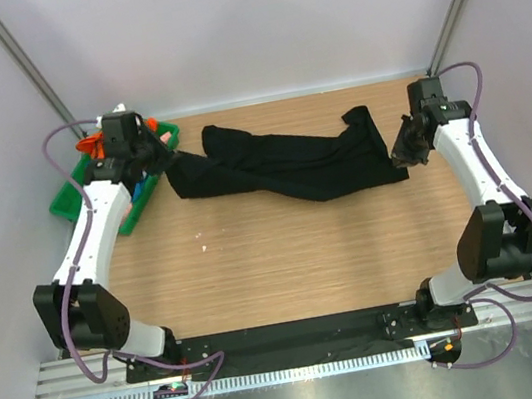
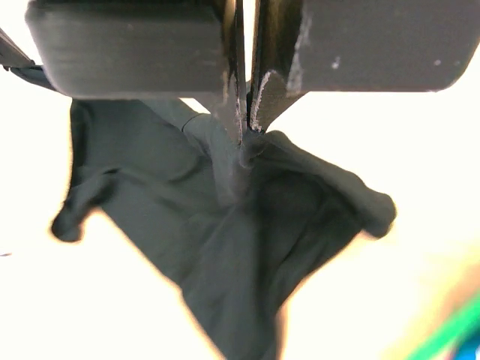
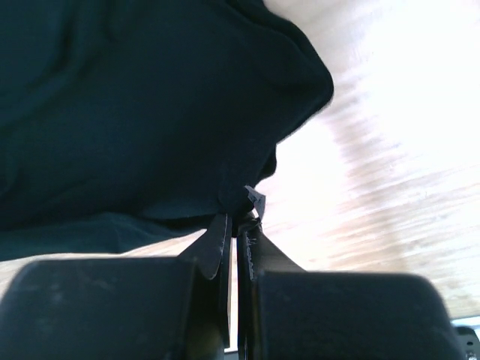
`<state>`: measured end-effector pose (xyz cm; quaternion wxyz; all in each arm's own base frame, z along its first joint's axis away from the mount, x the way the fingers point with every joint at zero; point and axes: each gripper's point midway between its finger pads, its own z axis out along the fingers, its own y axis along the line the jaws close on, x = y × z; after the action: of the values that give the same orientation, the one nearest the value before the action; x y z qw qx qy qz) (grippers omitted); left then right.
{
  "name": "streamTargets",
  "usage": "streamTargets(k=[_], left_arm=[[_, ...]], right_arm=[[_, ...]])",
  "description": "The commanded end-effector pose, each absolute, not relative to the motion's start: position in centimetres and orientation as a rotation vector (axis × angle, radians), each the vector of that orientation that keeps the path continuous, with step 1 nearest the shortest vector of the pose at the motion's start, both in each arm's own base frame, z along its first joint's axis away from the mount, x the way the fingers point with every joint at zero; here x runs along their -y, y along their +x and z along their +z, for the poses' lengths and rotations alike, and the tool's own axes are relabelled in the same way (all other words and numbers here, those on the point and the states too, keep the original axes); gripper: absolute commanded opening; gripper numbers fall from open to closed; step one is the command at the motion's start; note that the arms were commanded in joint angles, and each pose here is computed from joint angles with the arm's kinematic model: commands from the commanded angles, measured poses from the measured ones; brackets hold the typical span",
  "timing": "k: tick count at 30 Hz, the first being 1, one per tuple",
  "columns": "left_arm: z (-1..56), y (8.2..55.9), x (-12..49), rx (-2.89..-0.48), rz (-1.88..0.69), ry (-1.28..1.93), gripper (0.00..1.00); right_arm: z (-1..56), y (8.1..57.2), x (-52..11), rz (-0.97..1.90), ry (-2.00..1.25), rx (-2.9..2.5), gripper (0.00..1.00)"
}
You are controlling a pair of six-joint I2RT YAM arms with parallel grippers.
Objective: Fold and stack the t-shirts
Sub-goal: Flatten the tshirt out
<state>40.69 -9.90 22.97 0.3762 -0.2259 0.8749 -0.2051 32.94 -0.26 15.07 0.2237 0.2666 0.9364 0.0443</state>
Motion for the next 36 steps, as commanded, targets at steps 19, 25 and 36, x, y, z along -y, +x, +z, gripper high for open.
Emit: streamTargets(k=[19, 25, 36], left_arm=[[52.9, 39.8, 8.6, -1.469, -0.69, -0.42, 0.0], [61.9, 34.0, 7.2, -1.222, -0.716, -0.374, 0.0], [72.7, 21.0, 4.8, -0.891, -0.713, -0.267, 0.0]], right_arm=[[41.7, 39.8, 1.0, 0.169, 0.623, -1.932, 0.02], [51.9, 36.5, 1.0, 0.252, 0.557, -1.618, 0.01], [63.5, 24.4, 0.5, 0.35, 0.444, -1.226, 0.01]])
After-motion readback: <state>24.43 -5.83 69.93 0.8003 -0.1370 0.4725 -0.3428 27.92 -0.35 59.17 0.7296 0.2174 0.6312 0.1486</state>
